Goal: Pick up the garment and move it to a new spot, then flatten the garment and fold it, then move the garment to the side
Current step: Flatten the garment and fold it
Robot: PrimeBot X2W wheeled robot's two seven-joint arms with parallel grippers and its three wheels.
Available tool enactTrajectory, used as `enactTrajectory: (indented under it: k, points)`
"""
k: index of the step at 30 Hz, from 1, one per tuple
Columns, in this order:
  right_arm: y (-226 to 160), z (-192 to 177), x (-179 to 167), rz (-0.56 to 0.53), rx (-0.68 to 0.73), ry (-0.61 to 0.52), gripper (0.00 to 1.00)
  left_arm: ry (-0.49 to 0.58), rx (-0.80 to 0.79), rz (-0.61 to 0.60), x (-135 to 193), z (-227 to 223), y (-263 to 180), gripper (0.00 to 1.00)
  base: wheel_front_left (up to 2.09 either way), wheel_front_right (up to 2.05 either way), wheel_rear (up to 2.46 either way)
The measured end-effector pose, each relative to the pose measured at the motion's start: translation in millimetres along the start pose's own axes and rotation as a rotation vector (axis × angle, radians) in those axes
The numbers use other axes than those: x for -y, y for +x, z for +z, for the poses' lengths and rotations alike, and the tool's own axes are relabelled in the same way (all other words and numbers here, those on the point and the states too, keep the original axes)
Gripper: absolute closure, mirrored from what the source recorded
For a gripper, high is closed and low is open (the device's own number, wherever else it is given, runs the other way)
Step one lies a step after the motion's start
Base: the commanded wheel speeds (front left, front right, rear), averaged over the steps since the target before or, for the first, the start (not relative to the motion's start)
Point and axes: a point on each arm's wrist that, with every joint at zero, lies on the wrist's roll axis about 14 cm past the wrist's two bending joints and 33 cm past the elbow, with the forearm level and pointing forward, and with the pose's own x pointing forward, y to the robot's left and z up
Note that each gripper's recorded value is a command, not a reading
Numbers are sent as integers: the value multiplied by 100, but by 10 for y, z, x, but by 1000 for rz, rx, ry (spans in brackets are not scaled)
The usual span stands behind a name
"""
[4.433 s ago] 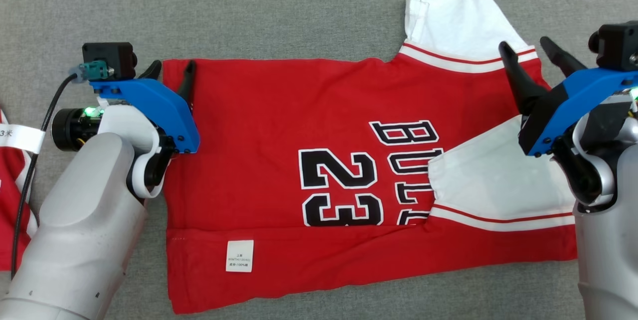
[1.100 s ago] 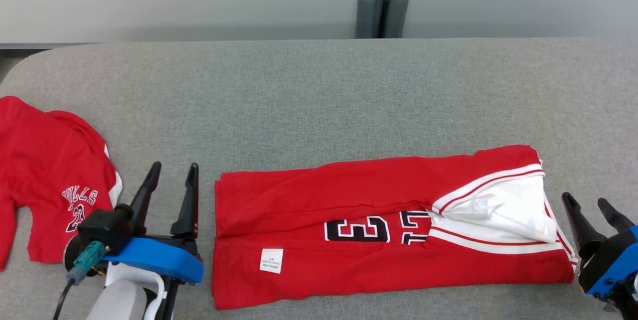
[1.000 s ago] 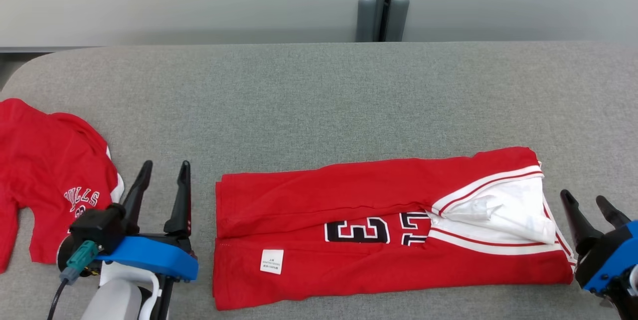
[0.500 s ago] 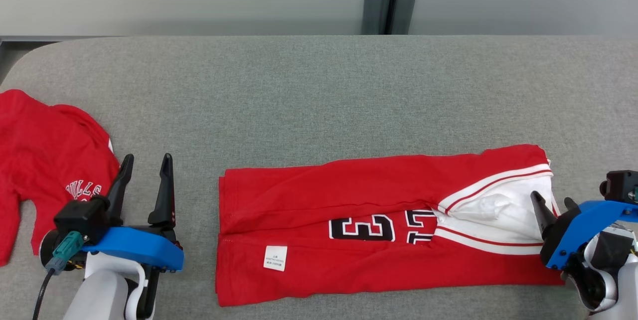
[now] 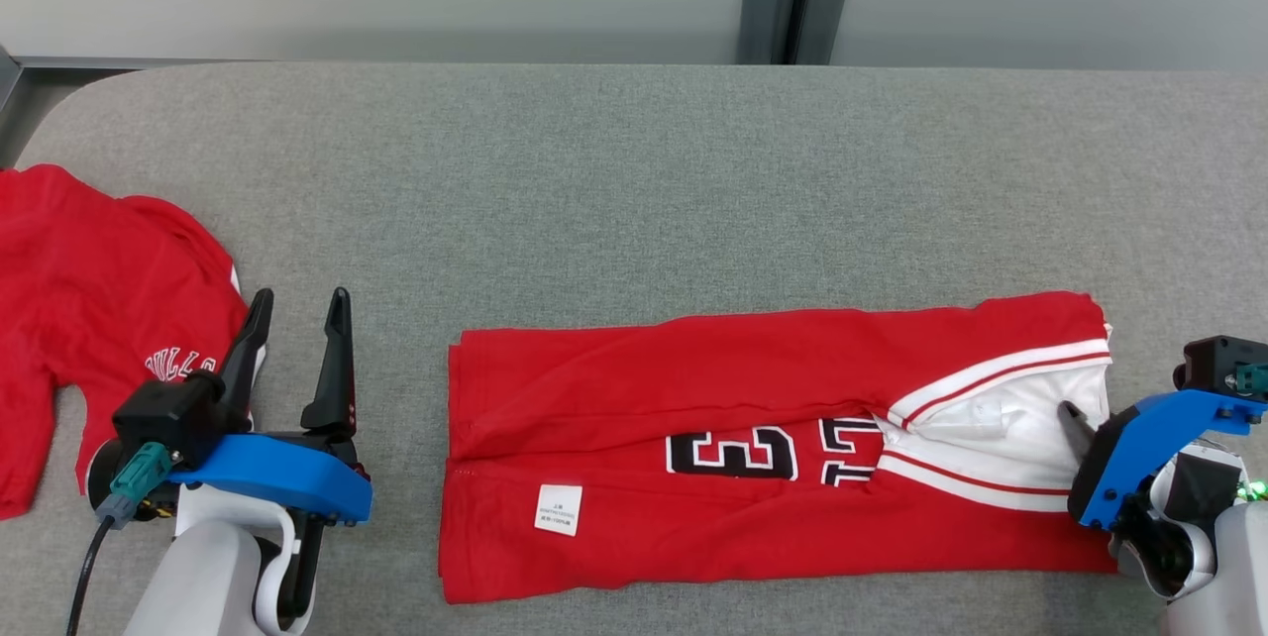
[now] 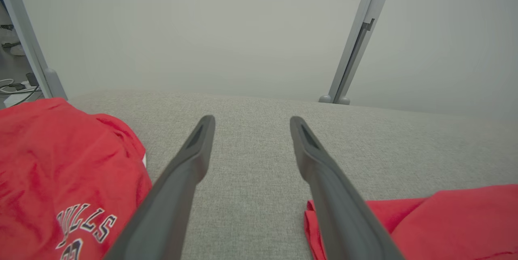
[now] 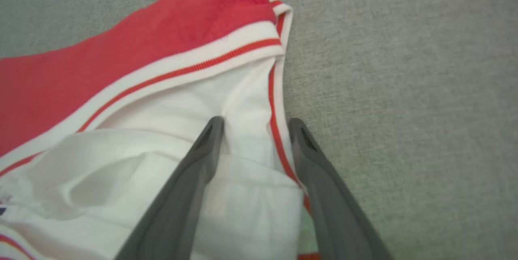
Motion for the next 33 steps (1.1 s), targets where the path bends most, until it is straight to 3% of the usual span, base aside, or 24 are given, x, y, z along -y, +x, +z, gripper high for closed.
enactTrajectory:
  k: [7,21,27,33]
  points:
    - [-108,102,134,-13,40,0,100,-3,3,-10,26,11,26,0,0,0,0]
    - [-886,680,1188,-261,230,-24,100,-3,7,-44,155,19,5,0,0,0,0]
    - [-1022,753,1060,-241,250,-51,100,-1,9,-52,198,24,-38,0,0,0,0]
    - [-993,702,443,-82,244,-96,100,-1,18,-53,205,62,-79,0,0,0,0]
